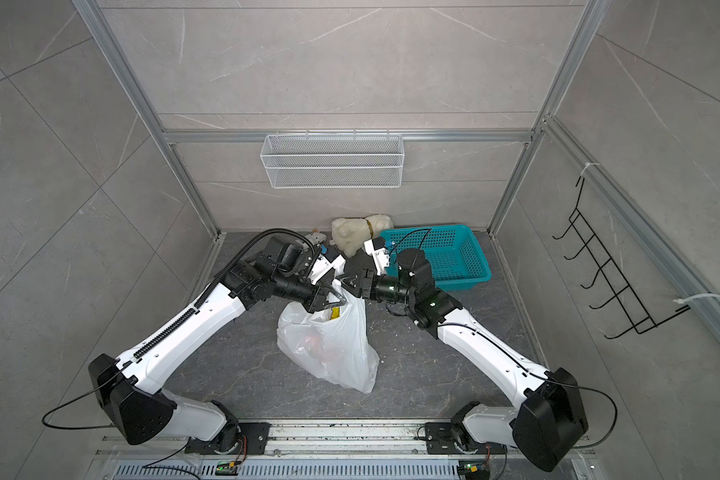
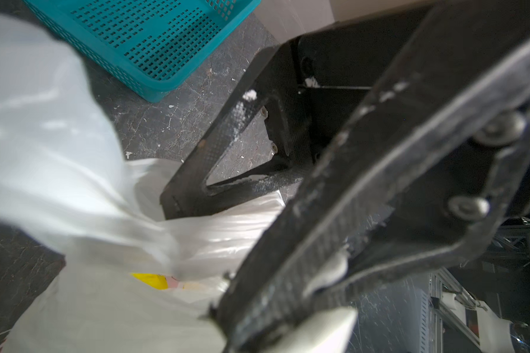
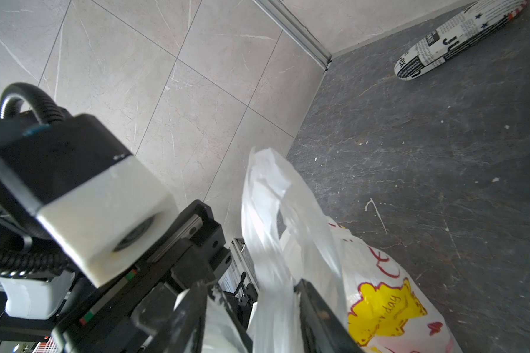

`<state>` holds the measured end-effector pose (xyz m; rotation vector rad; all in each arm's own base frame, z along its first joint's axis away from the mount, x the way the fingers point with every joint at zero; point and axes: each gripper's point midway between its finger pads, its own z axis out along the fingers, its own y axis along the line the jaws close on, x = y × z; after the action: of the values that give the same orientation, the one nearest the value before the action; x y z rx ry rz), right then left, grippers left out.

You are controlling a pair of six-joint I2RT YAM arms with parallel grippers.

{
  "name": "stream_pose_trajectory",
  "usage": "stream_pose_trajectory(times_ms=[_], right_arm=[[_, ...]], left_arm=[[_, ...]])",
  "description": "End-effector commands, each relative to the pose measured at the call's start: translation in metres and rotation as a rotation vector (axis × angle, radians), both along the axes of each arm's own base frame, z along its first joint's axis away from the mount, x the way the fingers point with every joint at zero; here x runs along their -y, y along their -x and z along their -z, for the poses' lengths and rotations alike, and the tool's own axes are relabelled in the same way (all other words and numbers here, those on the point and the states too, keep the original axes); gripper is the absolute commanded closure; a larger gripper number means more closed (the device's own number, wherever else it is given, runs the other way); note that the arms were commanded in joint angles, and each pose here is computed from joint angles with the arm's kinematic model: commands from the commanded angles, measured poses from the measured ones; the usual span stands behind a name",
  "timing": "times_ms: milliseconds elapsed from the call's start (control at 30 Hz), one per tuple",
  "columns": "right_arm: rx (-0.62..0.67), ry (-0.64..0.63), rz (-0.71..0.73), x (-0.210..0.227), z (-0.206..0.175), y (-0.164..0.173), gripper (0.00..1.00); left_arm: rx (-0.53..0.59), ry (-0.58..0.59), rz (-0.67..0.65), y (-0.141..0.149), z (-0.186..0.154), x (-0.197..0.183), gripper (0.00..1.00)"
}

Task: Place the peach into a plastic bag & tie a knot
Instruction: Cross the plastic bag at the center of the board.

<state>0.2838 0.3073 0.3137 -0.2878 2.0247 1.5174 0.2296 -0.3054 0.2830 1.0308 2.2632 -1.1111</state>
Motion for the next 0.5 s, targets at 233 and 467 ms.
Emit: stream_pose_trajectory(times_ms=[233, 467], right_arm=[[0.076, -0.047, -0.06, 0.0004, -0.0211, 0.0144, 0.48], [0.086, 0.006, -0.062, 0.002, -0.0177, 0.0146, 0.48]], left_arm=[[-0.032, 0.022, 0.069, 0.0053, -0.0097, -0.0001, 1.0], [-0.034, 0.001, 0.071, 0.0054, -0.0121, -0.0013, 1.0]])
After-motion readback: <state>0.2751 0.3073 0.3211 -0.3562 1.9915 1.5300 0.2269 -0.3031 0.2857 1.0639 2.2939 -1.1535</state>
